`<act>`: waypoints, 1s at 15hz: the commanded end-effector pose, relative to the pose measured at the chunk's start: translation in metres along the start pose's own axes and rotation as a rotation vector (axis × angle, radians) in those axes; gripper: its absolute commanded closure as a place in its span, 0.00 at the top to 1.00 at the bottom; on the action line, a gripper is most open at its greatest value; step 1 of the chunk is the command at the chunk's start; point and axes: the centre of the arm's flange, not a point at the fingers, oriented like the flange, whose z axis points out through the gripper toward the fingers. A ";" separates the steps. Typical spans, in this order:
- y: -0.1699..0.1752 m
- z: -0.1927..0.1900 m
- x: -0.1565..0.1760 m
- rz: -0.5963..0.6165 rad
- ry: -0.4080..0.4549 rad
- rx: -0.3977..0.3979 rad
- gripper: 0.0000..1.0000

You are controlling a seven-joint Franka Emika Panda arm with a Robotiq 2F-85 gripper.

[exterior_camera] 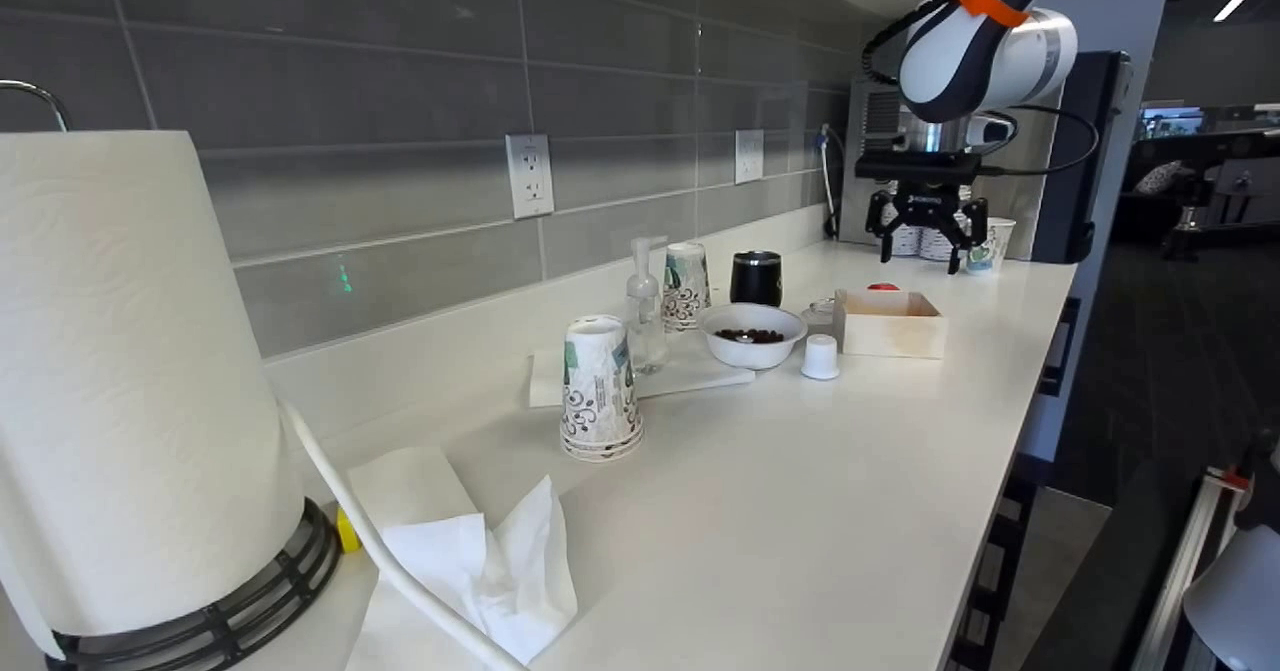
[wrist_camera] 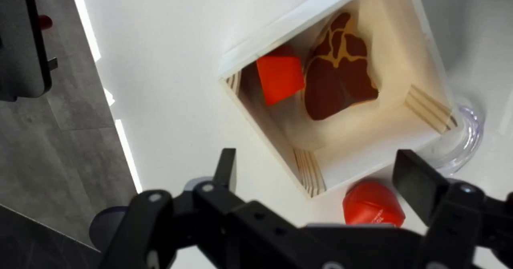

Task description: Put the pizza, orange block and orange object inside the wooden box.

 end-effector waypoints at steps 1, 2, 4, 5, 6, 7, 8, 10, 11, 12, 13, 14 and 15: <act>0.011 -0.010 0.027 0.077 0.053 0.020 1.00; 0.011 -0.010 0.036 0.088 0.058 0.022 1.00; 0.009 -0.007 0.052 0.086 0.049 0.037 1.00; 0.004 -0.006 0.057 0.067 0.033 0.051 1.00; 0.000 -0.006 0.062 0.050 0.033 0.061 1.00; -0.005 -0.005 0.066 0.030 0.029 0.073 1.00; -0.011 -0.005 0.070 0.011 0.028 0.079 1.00; -0.023 0.000 0.078 -0.028 0.015 0.081 1.00; -0.029 0.004 0.083 -0.043 0.010 0.078 1.00; -0.035 0.009 0.087 -0.056 0.005 0.074 1.00; -0.040 0.014 0.091 -0.067 -0.001 0.071 1.00; -0.046 0.021 0.094 -0.075 -0.005 0.067 1.00; -0.050 0.028 0.097 -0.080 -0.008 0.061 1.00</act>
